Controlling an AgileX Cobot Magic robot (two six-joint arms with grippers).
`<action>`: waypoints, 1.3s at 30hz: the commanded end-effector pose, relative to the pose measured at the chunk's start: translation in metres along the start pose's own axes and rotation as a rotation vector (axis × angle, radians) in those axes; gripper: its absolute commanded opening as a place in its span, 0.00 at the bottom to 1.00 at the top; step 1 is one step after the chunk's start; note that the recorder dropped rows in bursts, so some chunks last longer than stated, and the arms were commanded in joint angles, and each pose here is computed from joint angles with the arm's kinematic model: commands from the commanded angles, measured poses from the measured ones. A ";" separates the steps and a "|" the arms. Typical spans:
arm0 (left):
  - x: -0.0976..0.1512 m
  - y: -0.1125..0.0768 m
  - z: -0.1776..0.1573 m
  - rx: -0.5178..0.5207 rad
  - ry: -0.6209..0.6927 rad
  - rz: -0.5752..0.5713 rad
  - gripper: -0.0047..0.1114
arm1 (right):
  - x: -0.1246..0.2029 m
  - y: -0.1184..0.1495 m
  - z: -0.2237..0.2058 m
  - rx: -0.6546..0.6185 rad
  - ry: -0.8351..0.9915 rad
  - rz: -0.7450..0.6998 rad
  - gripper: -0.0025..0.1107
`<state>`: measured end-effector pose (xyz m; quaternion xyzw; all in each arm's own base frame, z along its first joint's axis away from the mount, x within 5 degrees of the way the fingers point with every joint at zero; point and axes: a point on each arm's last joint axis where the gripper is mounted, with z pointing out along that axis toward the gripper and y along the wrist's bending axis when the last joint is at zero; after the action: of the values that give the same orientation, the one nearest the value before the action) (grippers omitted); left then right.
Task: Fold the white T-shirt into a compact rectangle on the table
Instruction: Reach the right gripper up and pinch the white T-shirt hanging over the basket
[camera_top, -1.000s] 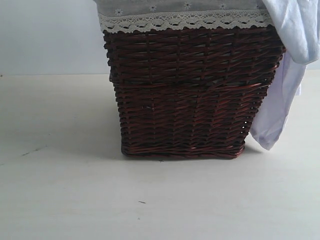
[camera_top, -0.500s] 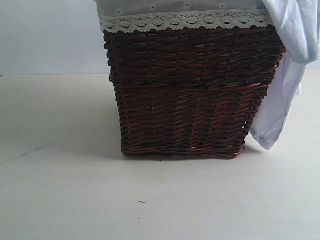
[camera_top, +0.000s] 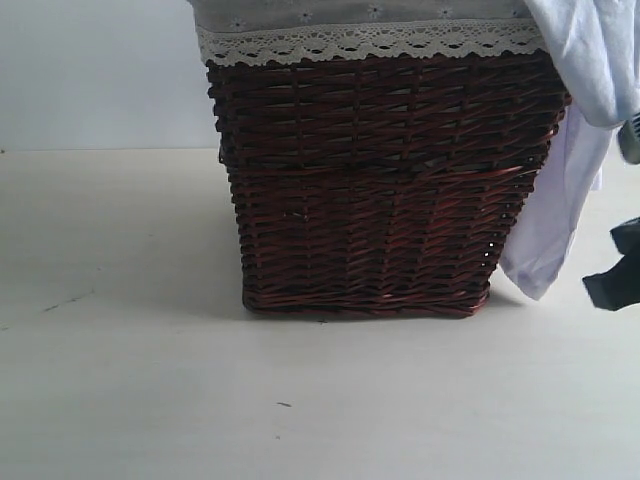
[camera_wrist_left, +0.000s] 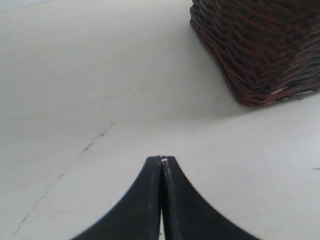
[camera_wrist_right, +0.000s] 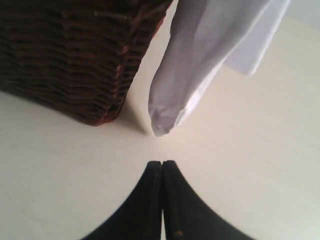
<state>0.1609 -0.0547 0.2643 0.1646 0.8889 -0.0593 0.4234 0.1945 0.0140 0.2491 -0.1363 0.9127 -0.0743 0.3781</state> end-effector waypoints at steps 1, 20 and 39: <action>-0.004 -0.001 -0.001 0.002 -0.021 0.011 0.04 | -0.002 0.006 0.030 -0.029 0.046 0.030 0.02; -0.002 -0.001 0.000 0.002 0.001 0.007 0.04 | 0.020 0.012 0.105 0.040 0.208 0.197 0.48; 0.001 -0.001 0.001 0.002 0.004 0.007 0.51 | 0.012 0.013 0.178 0.123 0.186 0.273 0.48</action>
<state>0.1604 -0.0545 0.2632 0.1649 0.8906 -0.0587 0.4198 0.3024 0.0142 0.1140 0.0327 0.9473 -0.0971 0.3036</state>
